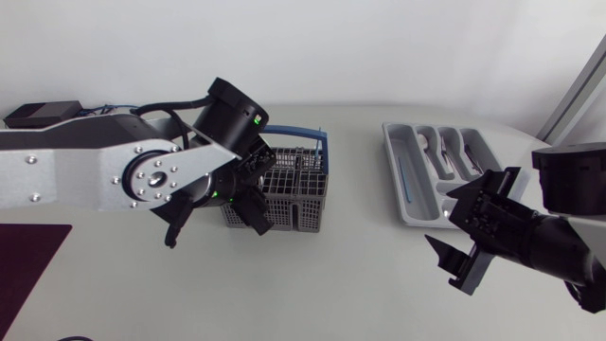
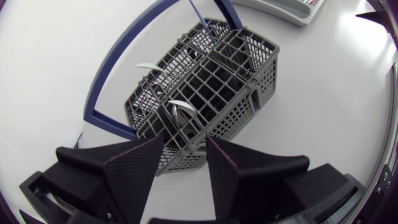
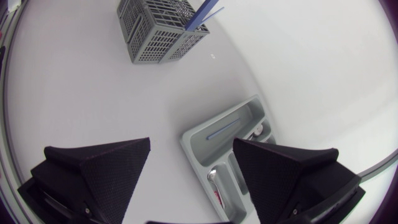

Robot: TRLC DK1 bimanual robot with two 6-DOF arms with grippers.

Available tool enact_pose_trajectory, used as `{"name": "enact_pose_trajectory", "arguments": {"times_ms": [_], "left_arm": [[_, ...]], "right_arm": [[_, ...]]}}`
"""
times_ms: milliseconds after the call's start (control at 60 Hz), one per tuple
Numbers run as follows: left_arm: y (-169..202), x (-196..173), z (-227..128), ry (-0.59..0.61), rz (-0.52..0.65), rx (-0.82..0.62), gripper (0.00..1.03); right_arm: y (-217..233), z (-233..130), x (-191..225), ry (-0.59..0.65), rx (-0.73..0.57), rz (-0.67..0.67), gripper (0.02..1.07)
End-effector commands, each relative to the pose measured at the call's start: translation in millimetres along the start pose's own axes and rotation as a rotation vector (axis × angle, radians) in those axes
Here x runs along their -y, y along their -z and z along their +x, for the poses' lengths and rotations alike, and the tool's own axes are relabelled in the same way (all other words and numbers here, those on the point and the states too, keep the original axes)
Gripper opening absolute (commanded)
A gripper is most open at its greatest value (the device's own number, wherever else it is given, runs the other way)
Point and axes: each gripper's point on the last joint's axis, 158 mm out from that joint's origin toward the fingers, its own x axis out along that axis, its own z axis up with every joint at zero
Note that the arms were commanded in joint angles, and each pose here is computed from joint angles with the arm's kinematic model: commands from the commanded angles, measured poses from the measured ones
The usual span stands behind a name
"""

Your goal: Unload the cutlery basket into the drawer organizer.

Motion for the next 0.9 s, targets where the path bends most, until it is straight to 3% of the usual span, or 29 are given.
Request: {"name": "enact_pose_trajectory", "arguments": {"times_ms": [0,667,883], "left_arm": [[-8,-4,1,-0.019,-0.019,-0.002,0.71],[-10,-12,27,-0.095,-0.028,-0.046,0.71],[-9,-17,36,-0.111,-0.035,-0.059,0.59]], "right_arm": [[0,-2,-2,-0.001,-0.009,0.013,0.98],[-2,-9,-6,-0.004,-0.001,0.010,0.98],[-2,-10,-7,-0.004,-0.001,0.008,0.98]]}}
